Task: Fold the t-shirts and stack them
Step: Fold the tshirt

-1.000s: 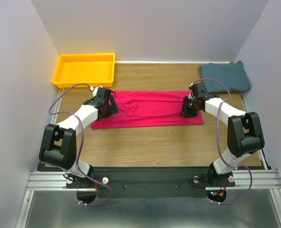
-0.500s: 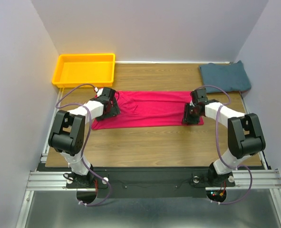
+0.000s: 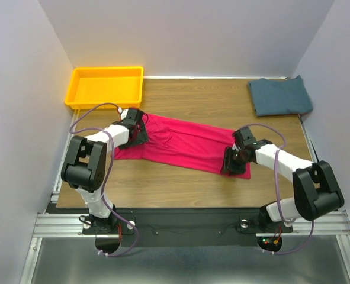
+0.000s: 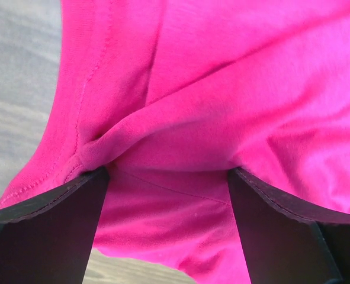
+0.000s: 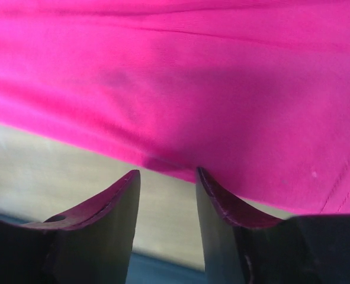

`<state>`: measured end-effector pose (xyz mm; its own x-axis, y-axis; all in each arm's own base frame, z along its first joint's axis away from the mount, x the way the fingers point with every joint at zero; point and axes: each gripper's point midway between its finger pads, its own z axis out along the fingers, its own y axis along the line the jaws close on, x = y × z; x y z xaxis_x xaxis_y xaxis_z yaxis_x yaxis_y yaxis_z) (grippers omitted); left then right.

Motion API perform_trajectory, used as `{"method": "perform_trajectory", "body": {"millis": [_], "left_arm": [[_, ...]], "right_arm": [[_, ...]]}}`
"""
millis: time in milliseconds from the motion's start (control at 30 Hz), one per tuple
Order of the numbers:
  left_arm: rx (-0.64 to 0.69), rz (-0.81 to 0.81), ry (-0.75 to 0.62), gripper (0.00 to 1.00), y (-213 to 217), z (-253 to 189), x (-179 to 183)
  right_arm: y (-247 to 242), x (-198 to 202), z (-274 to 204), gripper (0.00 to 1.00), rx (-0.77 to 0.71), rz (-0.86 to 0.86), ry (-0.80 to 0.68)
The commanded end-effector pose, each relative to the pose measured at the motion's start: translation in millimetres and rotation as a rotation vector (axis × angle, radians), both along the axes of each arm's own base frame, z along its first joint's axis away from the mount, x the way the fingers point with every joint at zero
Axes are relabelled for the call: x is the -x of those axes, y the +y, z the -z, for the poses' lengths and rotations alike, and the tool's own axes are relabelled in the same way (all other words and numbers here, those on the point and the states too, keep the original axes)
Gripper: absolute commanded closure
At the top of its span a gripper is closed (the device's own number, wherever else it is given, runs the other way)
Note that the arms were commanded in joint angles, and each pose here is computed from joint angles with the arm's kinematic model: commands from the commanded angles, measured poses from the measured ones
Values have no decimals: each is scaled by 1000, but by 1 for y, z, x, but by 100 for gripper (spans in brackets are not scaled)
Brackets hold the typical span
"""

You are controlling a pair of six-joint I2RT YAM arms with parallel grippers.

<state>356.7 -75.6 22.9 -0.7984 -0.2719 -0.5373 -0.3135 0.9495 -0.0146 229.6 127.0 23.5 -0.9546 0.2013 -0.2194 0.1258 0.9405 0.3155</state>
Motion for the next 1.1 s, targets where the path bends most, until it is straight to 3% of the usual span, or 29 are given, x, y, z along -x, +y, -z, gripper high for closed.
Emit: {"method": "perform_trajectory", "body": {"millis": [0, 133, 333, 400, 567, 733, 900, 1067], "left_arm": [[-35, 33, 38, 6, 5, 1, -1], [-67, 33, -11, 5, 11, -17, -4], [-45, 11, -107, 5, 14, -59, 0], [-27, 4, -125, 5, 11, -66, 1], [33, -5, -130, 7, -5, -69, 2], [71, -5, -83, 25, -20, -48, 0], [55, 4, -39, 25, -26, -24, -11], [40, 63, -19, 26, -39, -15, -40]], "right_arm": [[3, 82, 8, 50, 67, -48, 247], [16, 97, -8, 47, 58, -80, 225], [19, 54, -56, 47, 92, -135, -4], [21, 47, -58, 47, 108, -153, -18], [28, 28, -42, 51, 151, -215, 10], [33, 20, -24, 55, 159, -220, 22], [19, 47, 6, 55, 214, -229, 126], [26, 79, 16, 55, 170, -223, 198]]}}
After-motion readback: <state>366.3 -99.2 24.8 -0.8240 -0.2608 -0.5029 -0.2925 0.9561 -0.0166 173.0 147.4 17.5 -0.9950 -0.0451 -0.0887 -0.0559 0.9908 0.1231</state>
